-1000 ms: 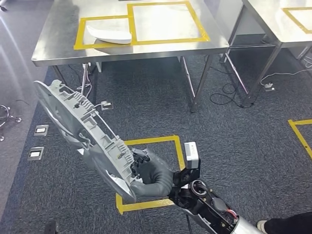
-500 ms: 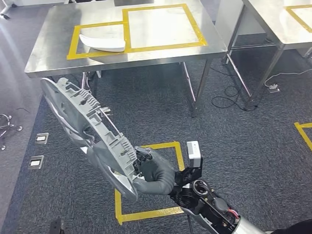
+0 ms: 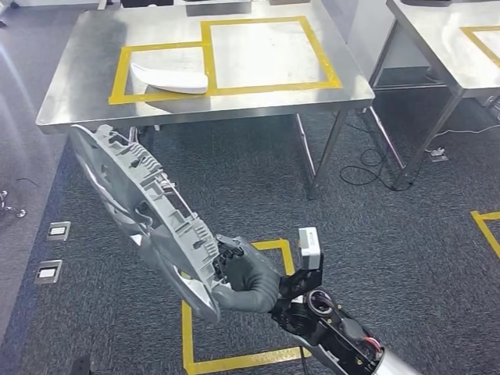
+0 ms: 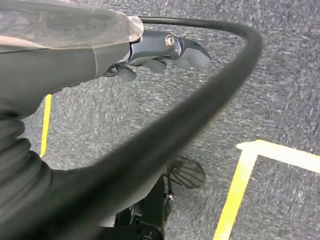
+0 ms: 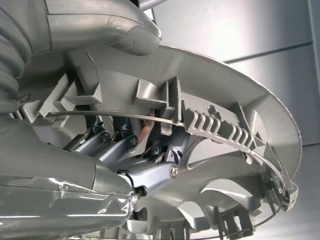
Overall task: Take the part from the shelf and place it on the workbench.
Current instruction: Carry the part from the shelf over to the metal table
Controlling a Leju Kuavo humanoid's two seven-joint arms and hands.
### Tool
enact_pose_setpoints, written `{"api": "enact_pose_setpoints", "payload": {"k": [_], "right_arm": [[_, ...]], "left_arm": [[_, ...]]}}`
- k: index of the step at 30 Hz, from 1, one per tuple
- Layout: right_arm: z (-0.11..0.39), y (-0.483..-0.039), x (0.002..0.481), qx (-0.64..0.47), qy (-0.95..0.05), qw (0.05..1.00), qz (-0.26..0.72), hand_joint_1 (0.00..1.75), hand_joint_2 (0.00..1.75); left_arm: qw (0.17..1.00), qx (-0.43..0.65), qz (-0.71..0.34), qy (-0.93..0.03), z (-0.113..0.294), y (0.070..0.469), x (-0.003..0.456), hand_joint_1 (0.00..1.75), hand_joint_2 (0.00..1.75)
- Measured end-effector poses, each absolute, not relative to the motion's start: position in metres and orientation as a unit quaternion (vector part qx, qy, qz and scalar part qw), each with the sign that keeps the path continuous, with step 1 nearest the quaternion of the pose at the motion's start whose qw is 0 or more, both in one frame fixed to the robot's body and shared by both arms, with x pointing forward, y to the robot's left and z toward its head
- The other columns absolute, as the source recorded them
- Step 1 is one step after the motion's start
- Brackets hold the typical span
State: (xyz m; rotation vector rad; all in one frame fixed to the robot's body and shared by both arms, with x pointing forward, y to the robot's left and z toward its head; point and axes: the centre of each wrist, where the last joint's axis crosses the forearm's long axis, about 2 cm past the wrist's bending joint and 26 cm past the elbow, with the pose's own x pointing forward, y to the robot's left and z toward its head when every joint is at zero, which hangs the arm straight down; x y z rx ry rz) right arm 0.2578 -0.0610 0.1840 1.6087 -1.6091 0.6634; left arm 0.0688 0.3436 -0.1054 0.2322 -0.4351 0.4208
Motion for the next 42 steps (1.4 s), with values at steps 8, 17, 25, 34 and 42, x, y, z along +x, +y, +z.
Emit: {"api": "enact_pose_setpoints", "payload": {"k": [8,17,25,34,42], "right_arm": [[0.180,-0.064,0.257,0.621,-0.635,0.383,0.254,1.61,1.75],[0.180,-0.066,0.258,0.618,-0.639,0.385,0.248,1.61,1.75],[0.180,-0.068,0.259,0.609,-0.646,0.390,0.245,1.61,1.75],[0.179,-0.071,0.259,0.605,-0.647,0.394,0.244,1.61,1.75],[0.180,-0.074,0.261,0.600,-0.651,0.395,0.246,1.61,1.75]], "left_arm": [[0.948,0.111,0.206,-0.213,-0.106,0.341,0.069,0.00,1.75],[0.948,0.113,0.205,-0.214,-0.105,0.342,0.070,0.00,1.75],[0.951,0.111,0.195,-0.214,-0.106,0.342,0.068,0.00,1.75],[0.951,0.111,0.191,-0.215,-0.106,0.342,0.068,0.00,1.75],[0.951,0.108,0.187,-0.220,-0.105,0.340,0.073,0.00,1.75]]}}
